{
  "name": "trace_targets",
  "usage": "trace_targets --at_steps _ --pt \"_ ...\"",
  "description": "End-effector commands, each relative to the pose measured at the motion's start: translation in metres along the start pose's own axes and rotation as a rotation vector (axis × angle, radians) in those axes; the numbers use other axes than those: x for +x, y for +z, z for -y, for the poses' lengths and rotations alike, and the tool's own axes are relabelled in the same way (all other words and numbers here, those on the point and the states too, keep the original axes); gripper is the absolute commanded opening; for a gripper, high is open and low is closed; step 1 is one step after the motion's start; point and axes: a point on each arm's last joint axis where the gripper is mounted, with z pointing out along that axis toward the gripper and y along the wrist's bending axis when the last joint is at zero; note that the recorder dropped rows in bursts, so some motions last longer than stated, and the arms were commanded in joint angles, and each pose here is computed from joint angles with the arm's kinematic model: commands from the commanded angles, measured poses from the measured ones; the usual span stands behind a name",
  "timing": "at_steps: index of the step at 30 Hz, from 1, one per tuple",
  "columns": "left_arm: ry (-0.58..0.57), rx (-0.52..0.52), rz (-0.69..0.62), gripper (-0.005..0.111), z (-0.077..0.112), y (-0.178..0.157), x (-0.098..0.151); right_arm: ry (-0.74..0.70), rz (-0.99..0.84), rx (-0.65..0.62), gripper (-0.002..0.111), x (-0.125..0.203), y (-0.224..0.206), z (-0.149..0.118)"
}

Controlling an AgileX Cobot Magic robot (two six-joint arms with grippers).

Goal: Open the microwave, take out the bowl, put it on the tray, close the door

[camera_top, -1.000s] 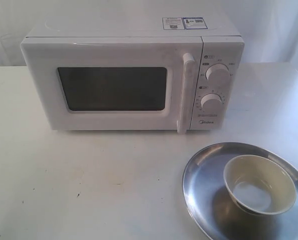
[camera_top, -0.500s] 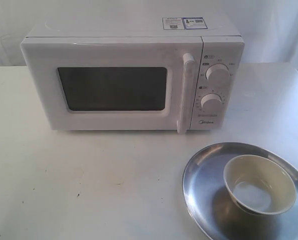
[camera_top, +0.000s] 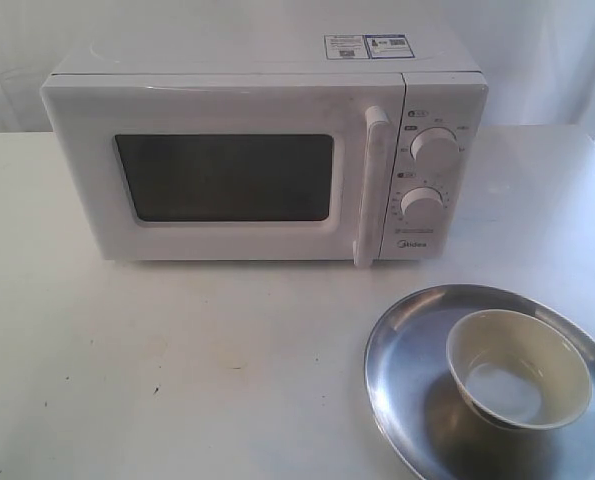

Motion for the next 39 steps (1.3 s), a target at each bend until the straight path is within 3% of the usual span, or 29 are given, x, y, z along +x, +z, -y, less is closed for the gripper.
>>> trace_targets --at_steps 1,39 --pt "-0.006 0.003 -0.001 0.0 0.0003 0.0002 0.001 -0.005 0.006 0.007 0.0 0.0011 -0.0002 0.0004" --pt "-0.006 0.003 -0.001 0.0 0.0003 0.0002 0.001 -0.005 0.006 0.007 0.0 0.0011 -0.0002 0.0004"
